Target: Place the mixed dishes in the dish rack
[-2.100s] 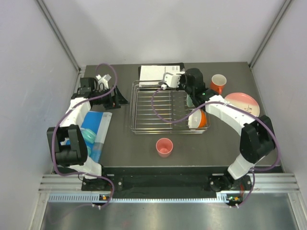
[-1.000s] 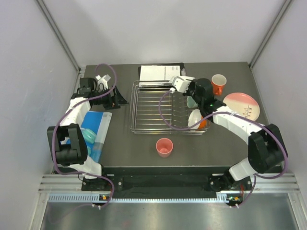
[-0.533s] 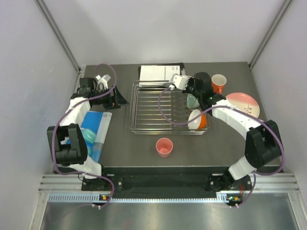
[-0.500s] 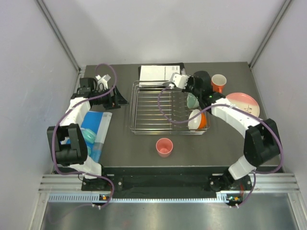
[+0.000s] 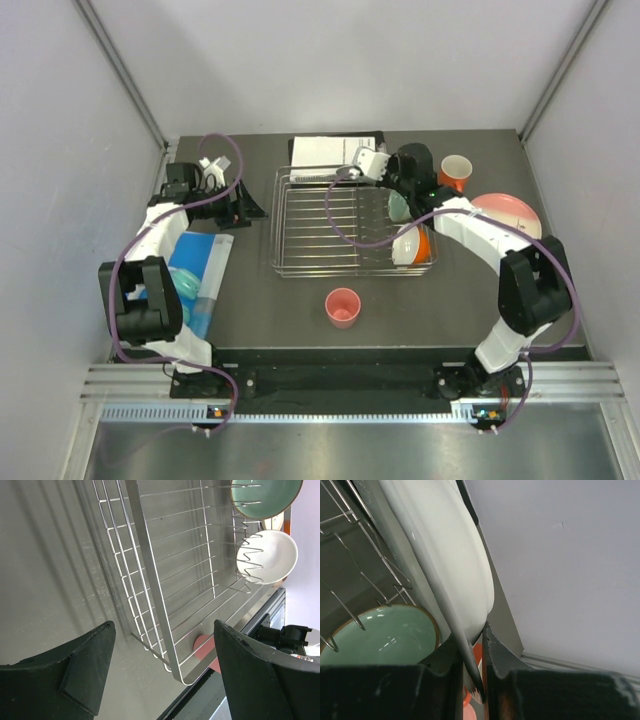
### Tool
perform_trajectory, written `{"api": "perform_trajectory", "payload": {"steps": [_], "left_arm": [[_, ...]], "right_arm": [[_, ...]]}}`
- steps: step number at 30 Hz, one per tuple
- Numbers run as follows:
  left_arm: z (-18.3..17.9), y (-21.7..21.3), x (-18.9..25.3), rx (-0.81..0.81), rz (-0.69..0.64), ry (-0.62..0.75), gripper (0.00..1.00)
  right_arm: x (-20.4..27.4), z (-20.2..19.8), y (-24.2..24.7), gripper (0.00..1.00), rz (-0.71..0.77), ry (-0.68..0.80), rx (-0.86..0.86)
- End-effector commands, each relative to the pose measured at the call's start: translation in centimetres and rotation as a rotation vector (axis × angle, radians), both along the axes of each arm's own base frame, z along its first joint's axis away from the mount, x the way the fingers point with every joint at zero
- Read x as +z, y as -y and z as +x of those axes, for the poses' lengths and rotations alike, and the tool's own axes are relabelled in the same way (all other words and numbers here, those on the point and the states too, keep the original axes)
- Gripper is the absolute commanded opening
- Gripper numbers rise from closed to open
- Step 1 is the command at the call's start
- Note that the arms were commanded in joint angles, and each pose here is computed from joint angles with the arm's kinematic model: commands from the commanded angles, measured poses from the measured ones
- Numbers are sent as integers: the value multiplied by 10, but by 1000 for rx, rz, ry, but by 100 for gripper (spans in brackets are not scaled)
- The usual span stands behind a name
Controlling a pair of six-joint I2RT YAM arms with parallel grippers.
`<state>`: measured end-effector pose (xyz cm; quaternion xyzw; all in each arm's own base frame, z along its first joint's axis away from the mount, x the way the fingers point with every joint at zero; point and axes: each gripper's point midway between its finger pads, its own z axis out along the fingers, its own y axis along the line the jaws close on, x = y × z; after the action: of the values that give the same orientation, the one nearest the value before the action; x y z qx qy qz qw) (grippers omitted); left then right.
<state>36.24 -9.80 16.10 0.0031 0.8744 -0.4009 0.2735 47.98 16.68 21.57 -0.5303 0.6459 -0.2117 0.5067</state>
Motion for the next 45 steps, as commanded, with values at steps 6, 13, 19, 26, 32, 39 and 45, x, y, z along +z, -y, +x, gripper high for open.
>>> {"api": "perform_trajectory", "payload": {"steps": [6,13,19,26,32,39,45], "left_arm": [[6,0,10,-17,-12,40,83],[5,-1,9,-17,-11,39,83],[4,-1,9,-17,-13,41,83],[4,-1,8,-17,-14,38,83],[4,-1,9,-21,-8,46,83],[3,-4,10,-25,20,52,83],[6,-7,20,-24,42,78,83]], "right_arm": [[1,-3,11,9,53,61,-89],[13,-5,10,28,68,101,-102],[33,-5,7,39,88,147,-100],[56,-7,-18,56,100,200,-60],[76,-23,-39,65,115,226,-8],[129,-71,-33,100,310,244,4],[141,-100,37,100,756,185,-247]]}}
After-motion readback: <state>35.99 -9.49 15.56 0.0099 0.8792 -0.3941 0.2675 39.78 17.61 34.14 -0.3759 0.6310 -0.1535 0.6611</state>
